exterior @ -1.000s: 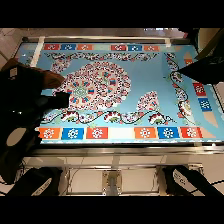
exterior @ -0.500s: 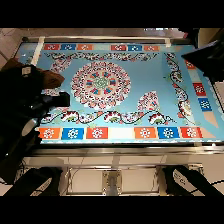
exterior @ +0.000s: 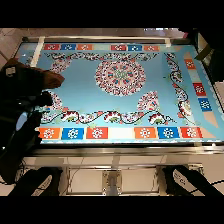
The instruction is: Fold the clothes and pants, and hang the long-sleeved shirts on hangers.
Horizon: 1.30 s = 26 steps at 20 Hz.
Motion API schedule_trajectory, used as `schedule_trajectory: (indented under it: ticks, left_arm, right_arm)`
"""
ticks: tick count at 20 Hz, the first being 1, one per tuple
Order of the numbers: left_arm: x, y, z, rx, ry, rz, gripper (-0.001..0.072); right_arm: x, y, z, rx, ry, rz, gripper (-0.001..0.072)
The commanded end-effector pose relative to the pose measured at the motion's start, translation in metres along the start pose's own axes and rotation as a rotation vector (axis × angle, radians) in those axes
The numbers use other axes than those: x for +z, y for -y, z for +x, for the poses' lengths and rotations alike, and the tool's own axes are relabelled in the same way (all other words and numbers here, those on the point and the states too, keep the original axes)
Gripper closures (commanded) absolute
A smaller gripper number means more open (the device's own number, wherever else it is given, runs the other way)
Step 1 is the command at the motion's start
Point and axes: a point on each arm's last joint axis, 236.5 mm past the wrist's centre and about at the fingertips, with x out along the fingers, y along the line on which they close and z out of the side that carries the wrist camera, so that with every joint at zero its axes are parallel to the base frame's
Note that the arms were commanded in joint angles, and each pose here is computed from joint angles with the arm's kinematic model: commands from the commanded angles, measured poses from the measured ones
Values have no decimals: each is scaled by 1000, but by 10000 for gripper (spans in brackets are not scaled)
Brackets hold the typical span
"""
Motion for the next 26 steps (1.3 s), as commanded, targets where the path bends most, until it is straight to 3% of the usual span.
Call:
schedule_trajectory:
  ticks: [1, 3, 5, 10, 11, 13, 14, 17, 20, 24, 26]
  left_arm:
    - [-5, -38, 3, 102, -40, 92, 8]
    - [7, -76, 3, 212, -11, 115, 7]
    - [13, -133, -5, 354, -3, 33, 8]
    - [-12, -296, -46, 670, -9, -364, 10]
    - [-27, -316, -44, 664, -41, -461, 10]
    - [-49, -339, -26, 577, -61, -705, 10]
    - [-57, -345, -11, 504, -62, -816, 7]
    - [-69, -366, 20, 377, -37, -979, 6]
    - [-94, -376, 57, 340, -87, -1045, 4]
    - [-79, -344, 125, 86, -79, -1089, 4]
    - [-87, -337, 145, 68, -116, -1091, 4]
  right_arm:
    - [6, 0, 0, 1, 26, 8, 644]
    - [5, 0, 0, -2, 20, 17, 643]
    - [-10, -6, 0, 25, -43, 69, 644]
    - [-85, -20, -5, 102, -366, 150, 621]
    - [-94, -21, -5, 120, -403, 167, 554]
    - [-98, -20, 3, 146, -416, 200, 257]
    - [-99, -18, 8, 157, -417, 213, 197]
    - [-107, -6, 24, 165, -429, 260, 187]
    - [-111, 7, 46, 164, -423, 350, 169]
    - [-114, -4, 87, 204, -408, 388, 168]
    - [-114, -13, 103, 221, -398, 381, 168]
